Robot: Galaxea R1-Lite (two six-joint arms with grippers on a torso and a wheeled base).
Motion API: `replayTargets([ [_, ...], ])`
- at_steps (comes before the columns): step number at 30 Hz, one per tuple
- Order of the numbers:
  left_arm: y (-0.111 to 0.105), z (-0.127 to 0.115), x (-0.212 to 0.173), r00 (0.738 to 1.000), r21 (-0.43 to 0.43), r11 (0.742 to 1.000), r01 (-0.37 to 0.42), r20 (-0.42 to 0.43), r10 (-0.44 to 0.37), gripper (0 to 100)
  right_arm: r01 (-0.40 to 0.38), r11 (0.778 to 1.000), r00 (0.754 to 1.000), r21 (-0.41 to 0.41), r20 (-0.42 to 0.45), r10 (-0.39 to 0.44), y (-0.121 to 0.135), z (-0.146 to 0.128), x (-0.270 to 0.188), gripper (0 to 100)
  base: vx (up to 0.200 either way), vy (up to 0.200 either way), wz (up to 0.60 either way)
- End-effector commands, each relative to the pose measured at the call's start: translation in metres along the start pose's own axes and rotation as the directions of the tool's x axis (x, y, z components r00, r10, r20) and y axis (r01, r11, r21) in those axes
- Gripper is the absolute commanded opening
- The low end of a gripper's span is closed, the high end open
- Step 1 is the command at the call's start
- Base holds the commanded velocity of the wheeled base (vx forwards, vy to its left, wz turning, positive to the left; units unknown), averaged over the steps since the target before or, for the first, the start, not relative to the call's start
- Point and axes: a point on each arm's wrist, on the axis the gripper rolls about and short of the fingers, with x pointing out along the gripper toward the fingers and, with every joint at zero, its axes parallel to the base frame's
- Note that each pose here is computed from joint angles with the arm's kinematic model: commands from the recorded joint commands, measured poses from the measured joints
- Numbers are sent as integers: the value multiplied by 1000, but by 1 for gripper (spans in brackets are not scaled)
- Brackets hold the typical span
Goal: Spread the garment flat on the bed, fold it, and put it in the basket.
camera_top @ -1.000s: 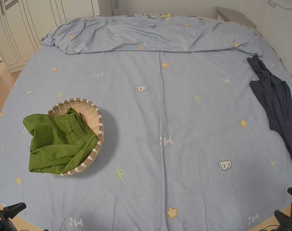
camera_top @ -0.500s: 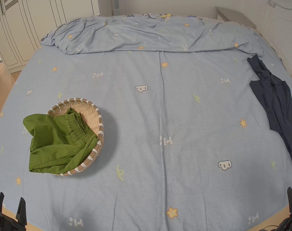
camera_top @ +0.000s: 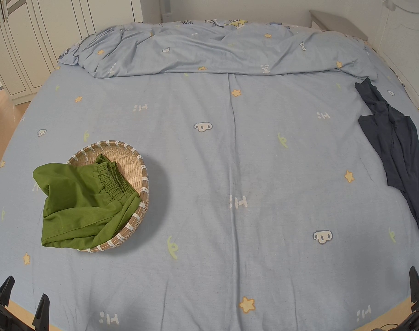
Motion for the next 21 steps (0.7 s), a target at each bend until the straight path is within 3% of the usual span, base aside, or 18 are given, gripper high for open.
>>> replayTargets([
  [1,0,-5,0,1000,-24,1000,6,-5,-6,100,75,997,994,-5,78,-75,2,-2,-3,100,0,0,0],
  [3,0,-5,1,1000,-26,1000,6,-7,-6,100,56,998,992,-10,113,-54,2,-3,-1,100,0,0,0],
  [4,0,-5,1,1000,-26,1000,6,-7,-6,100,-38,999,995,-39,89,41,4,-6,0,100,0,0,0],
  [6,0,-5,0,1000,-26,1000,6,-5,-6,100,-116,990,993,-76,20,118,6,-10,-1,100,0,0,0],
  [21,0,-5,1,1000,-26,1000,6,-7,-6,100,-89,994,994,-69,53,92,5,-9,0,100,0,0,0],
])
